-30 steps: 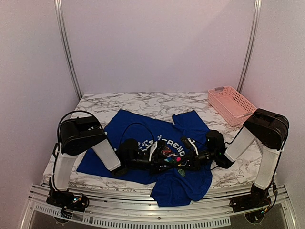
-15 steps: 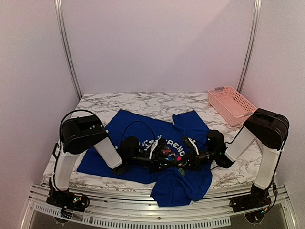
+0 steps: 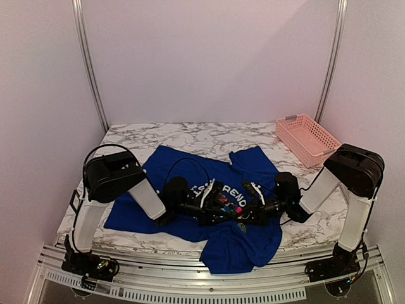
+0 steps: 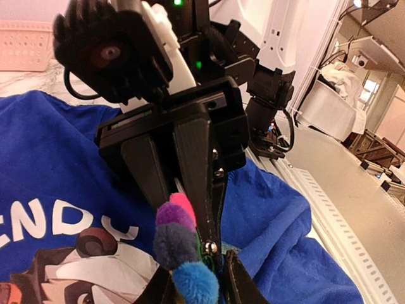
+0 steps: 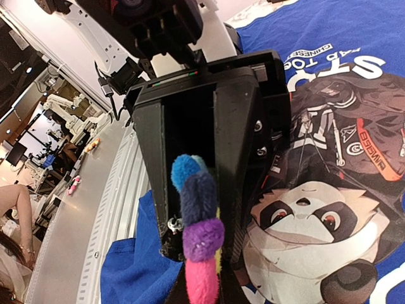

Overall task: Pin the brooch onto the clothing
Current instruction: Pin the clothing with brooches onto the flattened clothing, then flatten out the clothing with brooches at the center of the board.

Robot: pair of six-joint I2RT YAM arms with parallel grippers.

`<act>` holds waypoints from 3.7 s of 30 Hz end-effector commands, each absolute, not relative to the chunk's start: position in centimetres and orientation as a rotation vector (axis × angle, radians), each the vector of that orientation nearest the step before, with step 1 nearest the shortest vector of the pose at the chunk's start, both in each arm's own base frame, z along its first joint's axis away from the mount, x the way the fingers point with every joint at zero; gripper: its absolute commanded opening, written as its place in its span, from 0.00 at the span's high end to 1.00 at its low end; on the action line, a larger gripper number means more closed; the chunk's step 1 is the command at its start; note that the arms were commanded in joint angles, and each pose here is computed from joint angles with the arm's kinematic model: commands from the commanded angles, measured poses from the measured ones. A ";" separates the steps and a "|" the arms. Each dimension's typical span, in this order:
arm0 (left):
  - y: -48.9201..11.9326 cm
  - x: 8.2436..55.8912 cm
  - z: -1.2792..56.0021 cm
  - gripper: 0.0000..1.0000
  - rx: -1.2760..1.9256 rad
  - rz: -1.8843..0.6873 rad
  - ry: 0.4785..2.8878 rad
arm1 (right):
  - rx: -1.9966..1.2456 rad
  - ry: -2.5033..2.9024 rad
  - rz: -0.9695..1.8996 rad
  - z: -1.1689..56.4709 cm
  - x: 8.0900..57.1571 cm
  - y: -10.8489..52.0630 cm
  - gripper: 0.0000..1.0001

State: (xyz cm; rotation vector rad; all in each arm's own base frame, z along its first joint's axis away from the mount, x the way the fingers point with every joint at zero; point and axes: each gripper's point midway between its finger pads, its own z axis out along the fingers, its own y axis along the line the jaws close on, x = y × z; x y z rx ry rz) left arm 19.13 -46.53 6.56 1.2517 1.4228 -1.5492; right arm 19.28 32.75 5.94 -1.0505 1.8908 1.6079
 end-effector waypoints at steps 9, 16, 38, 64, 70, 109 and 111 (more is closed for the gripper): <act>-48.0 18.3 7.4 0.79 1.340 -1.578 1.335 | -1.060 1.876 1.605 6.5 19.0 33.3 1.00; -48.0 18.0 7.2 0.74 1.361 -1.564 1.327 | -1.066 1.873 1.607 6.5 18.9 33.4 1.00; -45.5 17.3 6.5 0.26 1.468 -1.473 1.352 | -1.034 1.895 1.597 6.4 19.5 33.2 1.00; -33.5 16.5 5.6 0.25 2.279 -0.844 1.328 | -1.469 1.648 0.462 2.3 24.1 33.8 1.00; -31.0 17.2 5.9 0.26 2.309 -0.706 1.390 | -1.614 1.545 0.207 0.7 24.3 33.8 0.88; -20.2 24.8 5.6 0.40 2.173 0.046 1.637 | -0.555 2.362 0.327 9.7 31.4 23.4 0.52; -19.9 24.9 5.4 0.40 2.165 0.066 1.643 | -0.492 2.413 0.312 8.4 31.8 22.7 0.53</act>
